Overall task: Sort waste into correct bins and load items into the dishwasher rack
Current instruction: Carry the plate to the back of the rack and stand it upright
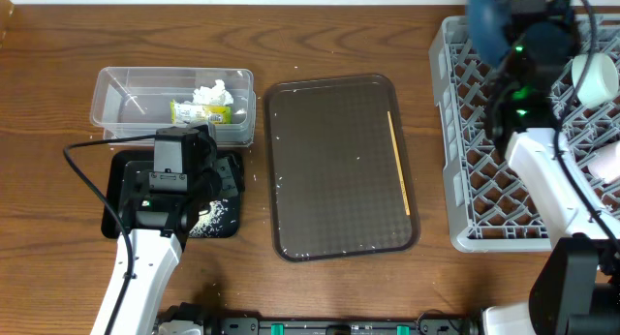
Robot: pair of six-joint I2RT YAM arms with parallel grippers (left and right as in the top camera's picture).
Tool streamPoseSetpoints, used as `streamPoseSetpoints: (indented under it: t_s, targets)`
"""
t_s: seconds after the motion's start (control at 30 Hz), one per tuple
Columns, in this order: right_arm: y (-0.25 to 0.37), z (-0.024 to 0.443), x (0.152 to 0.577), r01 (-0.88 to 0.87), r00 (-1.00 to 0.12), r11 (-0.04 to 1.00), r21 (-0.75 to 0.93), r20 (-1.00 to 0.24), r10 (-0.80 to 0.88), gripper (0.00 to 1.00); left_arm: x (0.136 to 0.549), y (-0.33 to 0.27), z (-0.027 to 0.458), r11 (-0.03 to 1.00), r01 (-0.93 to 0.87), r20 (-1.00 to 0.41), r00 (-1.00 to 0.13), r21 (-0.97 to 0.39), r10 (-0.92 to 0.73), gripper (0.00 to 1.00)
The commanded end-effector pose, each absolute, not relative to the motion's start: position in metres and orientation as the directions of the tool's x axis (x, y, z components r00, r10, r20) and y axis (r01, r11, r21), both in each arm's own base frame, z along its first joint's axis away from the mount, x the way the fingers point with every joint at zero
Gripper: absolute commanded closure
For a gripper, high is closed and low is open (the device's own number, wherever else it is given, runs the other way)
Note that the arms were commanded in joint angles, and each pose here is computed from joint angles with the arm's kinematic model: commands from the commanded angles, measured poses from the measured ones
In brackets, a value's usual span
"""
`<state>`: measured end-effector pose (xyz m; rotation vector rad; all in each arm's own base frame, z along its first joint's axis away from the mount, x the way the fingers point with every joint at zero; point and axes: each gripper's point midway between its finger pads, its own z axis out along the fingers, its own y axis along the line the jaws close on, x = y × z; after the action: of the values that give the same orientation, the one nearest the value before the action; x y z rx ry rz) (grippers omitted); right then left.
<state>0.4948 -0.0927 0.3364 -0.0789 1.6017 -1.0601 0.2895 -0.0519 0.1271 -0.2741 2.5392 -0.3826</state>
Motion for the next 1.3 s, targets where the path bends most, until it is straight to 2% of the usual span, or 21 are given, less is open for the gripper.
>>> streamPoseSetpoints:
  t_s: [0.0, 0.17, 0.33, 0.53, 0.77, 1.13, 1.27]
  targets:
    - [-0.117, 0.366, 0.479, 0.489, -0.417, 0.435, -0.756, -0.641, -0.645, 0.99, 0.291, -0.049, 0.128, 0.942, -0.117, -0.497, -0.825, -0.314, -0.268, 0.45]
    - [-0.151, 0.380, 0.468, 0.532, -0.480, 0.307, -0.789, -0.579, -0.659, 0.99, 0.291, -0.049, 0.128, 0.942, -0.117, -0.497, -0.825, -0.314, -0.268, 0.45]
    - [-0.184, 0.383, 0.454, 0.598, -0.516, 0.249, -0.762, -0.603, -0.608, 0.99, 0.291, -0.049, 0.128, 0.942, -0.117, -0.498, -0.825, -0.314, -0.268, 0.45]
    - [-0.213, 0.364, 0.447, 0.632, -0.574, 0.202, -0.748, -0.628, -0.525, 0.99, 0.291, -0.049, 0.128, 0.942, -0.117, -0.497, -0.825, -0.314, -0.268, 0.45]
    - [-0.225, 0.324, 0.443, 0.663, -0.594, 0.273, -0.697, -0.712, -0.375, 0.99, 0.291, -0.049, 0.128, 0.942, -0.117, -0.497, -0.825, -0.314, -0.268, 0.45]
    - [-0.228, 0.276, 0.433, 0.618, -0.674, 0.337, -0.710, -0.699, -0.238, 0.99, 0.291, -0.049, 0.128, 0.942, -0.117, -0.497, -0.825, -0.314, -0.268, 0.45]
    - [-0.228, 0.271, 0.431, 0.630, -0.665, 0.355, -0.691, -0.716, -0.212, 0.99, 0.291, -0.049, 0.128, 0.942, -0.117, -0.497, -0.825, -0.314, -0.268, 0.45]
